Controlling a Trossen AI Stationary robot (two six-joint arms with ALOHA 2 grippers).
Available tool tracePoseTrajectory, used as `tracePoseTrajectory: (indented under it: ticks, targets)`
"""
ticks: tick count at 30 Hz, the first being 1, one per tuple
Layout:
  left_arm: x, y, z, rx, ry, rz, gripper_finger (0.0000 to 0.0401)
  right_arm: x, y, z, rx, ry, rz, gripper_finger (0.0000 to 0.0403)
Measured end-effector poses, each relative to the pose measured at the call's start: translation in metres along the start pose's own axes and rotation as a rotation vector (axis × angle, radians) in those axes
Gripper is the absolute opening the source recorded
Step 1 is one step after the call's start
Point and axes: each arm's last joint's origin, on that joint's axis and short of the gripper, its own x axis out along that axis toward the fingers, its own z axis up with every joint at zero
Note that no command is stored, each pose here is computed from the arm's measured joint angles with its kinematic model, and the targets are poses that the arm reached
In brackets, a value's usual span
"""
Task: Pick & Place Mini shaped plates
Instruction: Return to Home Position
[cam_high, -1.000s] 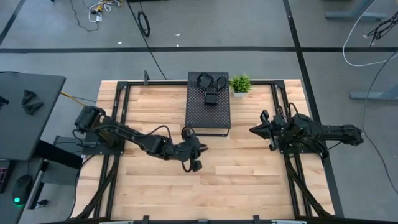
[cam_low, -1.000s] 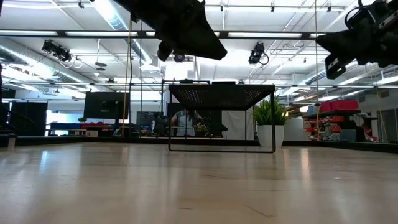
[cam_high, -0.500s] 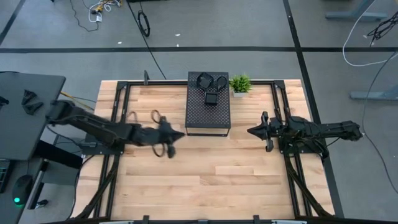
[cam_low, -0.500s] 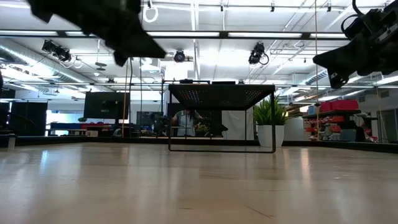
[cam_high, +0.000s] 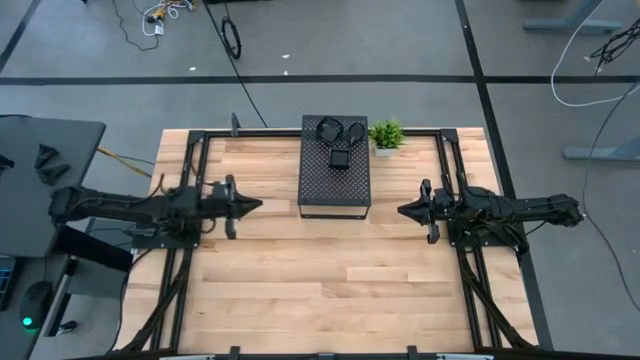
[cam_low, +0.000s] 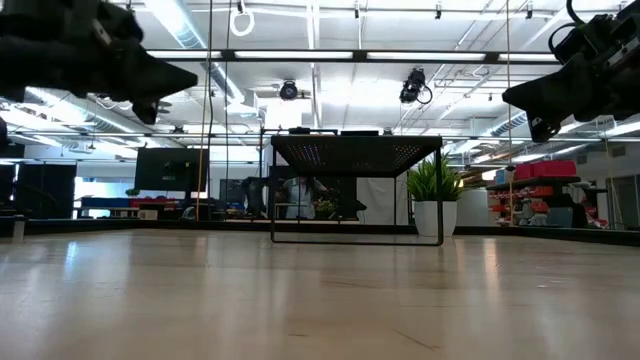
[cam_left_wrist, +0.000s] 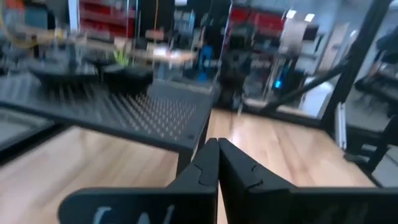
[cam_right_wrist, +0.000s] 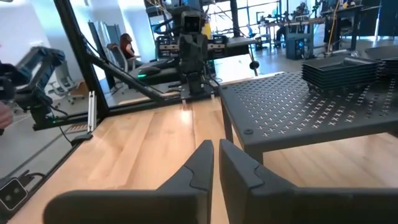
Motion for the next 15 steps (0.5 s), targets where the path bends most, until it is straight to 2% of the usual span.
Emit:
tracePoseTrajectory:
  ticks: [4, 11, 15]
  targets:
    - [-0.015, 0.004, -0.011, 0.009, -0.094, -0.021, 0.0003, 0.0, 0.0, 0.0, 0.0, -0.001, 0.0, 0.0031]
    - [-0.024, 0.0, -0.009, 0.067, -0.131, -0.065, 0.0002, 0.0, 0.0, 0.0, 0.0, 0.0, 0.0, 0.0032]
    - [-0.024, -0.005, -0.015, 0.097, -0.072, -0.128, 0.0002, 0.0, 0.0, 0.0, 0.0, 0.0, 0.0, 0.0032]
